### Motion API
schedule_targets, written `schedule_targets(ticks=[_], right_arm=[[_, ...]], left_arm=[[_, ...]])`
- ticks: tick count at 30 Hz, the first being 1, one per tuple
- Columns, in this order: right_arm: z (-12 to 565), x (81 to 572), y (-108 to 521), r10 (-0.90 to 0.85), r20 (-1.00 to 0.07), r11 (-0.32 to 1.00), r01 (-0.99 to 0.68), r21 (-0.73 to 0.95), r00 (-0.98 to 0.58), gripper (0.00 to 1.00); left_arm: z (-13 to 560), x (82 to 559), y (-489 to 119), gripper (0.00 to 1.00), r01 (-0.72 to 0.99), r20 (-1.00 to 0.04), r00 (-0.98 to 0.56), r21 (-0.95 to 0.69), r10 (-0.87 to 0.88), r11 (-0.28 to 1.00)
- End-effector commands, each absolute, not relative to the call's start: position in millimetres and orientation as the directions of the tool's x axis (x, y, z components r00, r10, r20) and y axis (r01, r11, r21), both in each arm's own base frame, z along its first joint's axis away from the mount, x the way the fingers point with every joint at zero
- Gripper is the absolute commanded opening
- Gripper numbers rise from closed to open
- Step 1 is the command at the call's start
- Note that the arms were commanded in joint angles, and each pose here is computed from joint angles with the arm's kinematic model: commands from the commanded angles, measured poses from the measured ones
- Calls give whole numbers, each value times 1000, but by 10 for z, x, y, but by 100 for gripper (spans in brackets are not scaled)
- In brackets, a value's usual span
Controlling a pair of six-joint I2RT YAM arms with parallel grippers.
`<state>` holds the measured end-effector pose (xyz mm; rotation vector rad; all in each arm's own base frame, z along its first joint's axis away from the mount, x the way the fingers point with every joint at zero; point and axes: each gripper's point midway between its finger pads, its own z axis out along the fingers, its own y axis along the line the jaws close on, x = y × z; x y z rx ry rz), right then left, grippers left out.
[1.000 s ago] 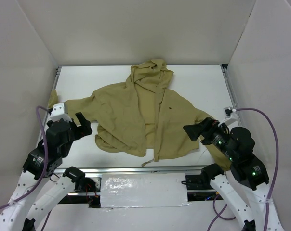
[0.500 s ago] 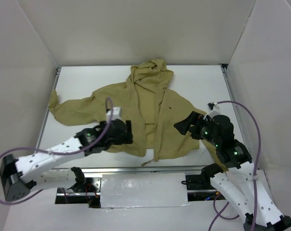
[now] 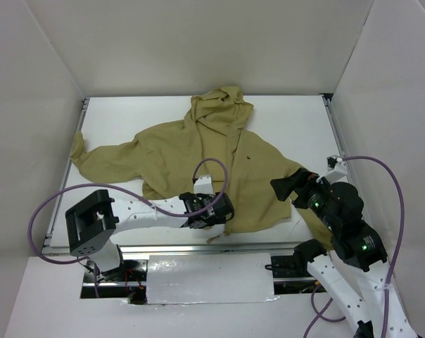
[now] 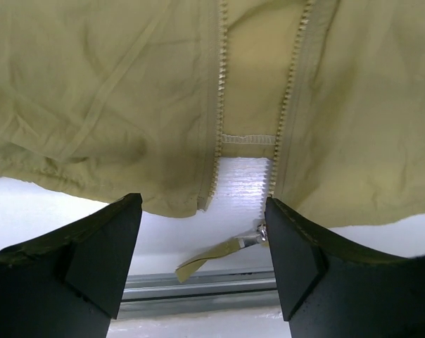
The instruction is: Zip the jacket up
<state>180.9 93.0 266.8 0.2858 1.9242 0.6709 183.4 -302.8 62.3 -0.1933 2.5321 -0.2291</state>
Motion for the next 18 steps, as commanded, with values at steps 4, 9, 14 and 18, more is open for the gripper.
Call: schedule_targets(ticks=[4, 9, 14, 18], right_arm=[[2752, 1743, 917, 467, -776, 817, -128, 562, -423, 100], [2732, 1741, 971, 463, -771, 808, -149, 569, -437, 100], [2723, 1760, 981, 458, -771, 811, -148, 567, -442, 100], [2718, 1775, 1001, 456, -770, 809, -153, 568, -447, 100]], left_arm=[[655, 1912, -3017, 80, -165, -566, -780, -226, -267, 960], [610, 1940, -2879, 78, -188, -594, -769, -144, -237, 971], [581, 1939, -2864, 74, -187, -596, -769, -135, -231, 973], [534, 1932, -2904, 74, -182, -586, -778, -135, -227, 974]])
